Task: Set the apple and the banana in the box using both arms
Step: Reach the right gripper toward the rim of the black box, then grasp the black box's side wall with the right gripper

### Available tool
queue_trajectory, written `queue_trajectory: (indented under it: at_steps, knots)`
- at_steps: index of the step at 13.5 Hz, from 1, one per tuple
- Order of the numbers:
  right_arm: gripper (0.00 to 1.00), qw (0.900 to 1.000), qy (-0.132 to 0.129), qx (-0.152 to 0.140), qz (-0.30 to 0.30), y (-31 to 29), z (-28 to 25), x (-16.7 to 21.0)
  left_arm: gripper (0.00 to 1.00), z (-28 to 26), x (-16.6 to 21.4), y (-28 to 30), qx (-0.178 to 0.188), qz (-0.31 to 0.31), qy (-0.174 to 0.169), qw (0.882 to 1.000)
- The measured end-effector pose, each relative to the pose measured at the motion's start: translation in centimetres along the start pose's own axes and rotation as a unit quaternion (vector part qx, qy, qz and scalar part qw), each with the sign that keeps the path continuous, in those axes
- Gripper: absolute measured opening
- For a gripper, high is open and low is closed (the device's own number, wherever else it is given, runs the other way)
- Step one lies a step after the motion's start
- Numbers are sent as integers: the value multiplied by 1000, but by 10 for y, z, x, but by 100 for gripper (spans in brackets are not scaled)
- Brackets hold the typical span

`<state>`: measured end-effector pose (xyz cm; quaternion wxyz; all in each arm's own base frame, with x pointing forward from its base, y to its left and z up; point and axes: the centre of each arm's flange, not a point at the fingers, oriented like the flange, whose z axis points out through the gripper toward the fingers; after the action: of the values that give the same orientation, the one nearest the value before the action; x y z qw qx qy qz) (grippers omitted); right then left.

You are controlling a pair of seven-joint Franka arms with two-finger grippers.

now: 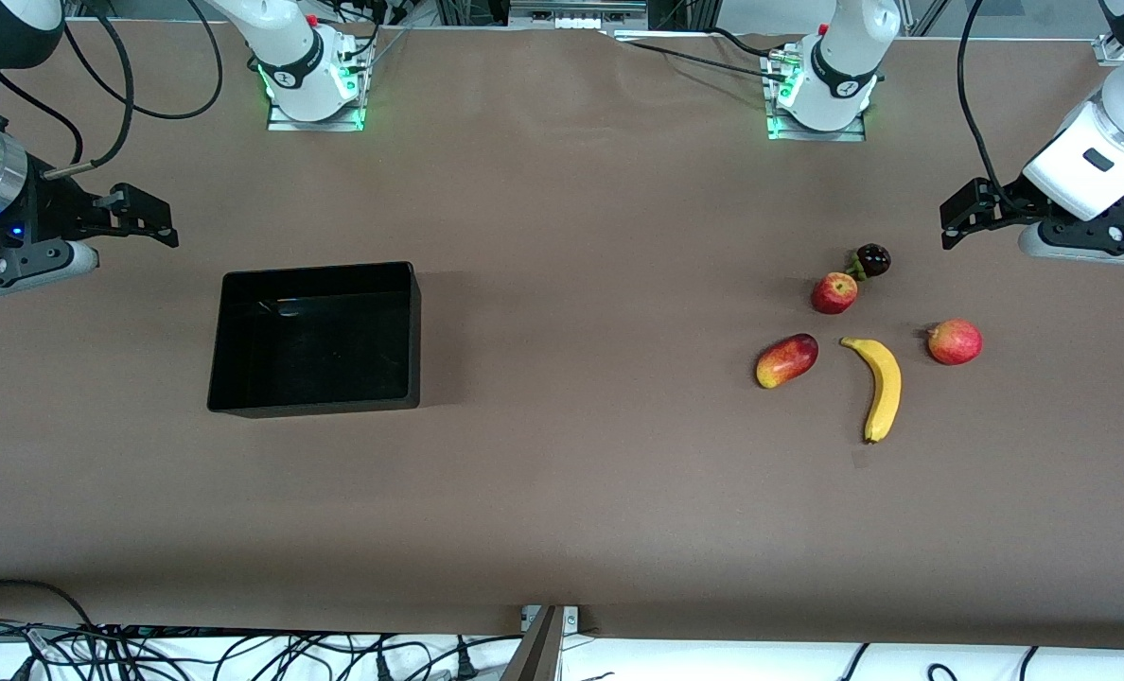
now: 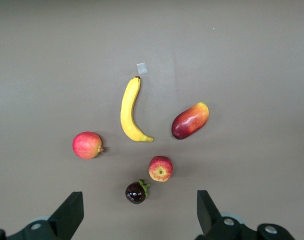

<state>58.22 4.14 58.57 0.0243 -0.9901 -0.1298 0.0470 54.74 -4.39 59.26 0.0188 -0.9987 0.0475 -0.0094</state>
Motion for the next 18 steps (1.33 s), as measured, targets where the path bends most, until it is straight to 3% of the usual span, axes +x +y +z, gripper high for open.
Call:
queue_trajectory:
  at_steps: [6, 12, 14, 18]
  knots:
    - [100, 1000, 3, -3, 2, 1, -3, -1, 100, 1, -2, 14, 0, 13, -10, 1000]
    - [100, 1000, -12, -20, 3, 6, 10, 4, 100, -4, -2, 30, 1, 26, -6, 1000]
    - [100, 1000, -17, -20, 4, 10, 43, 18, 100, -5, -2, 24, 1, 21, -6, 1000]
    - [100, 1000, -1, -26, 12, 28, 160, 35, 100, -5, -2, 19, 1, 16, -7, 1000]
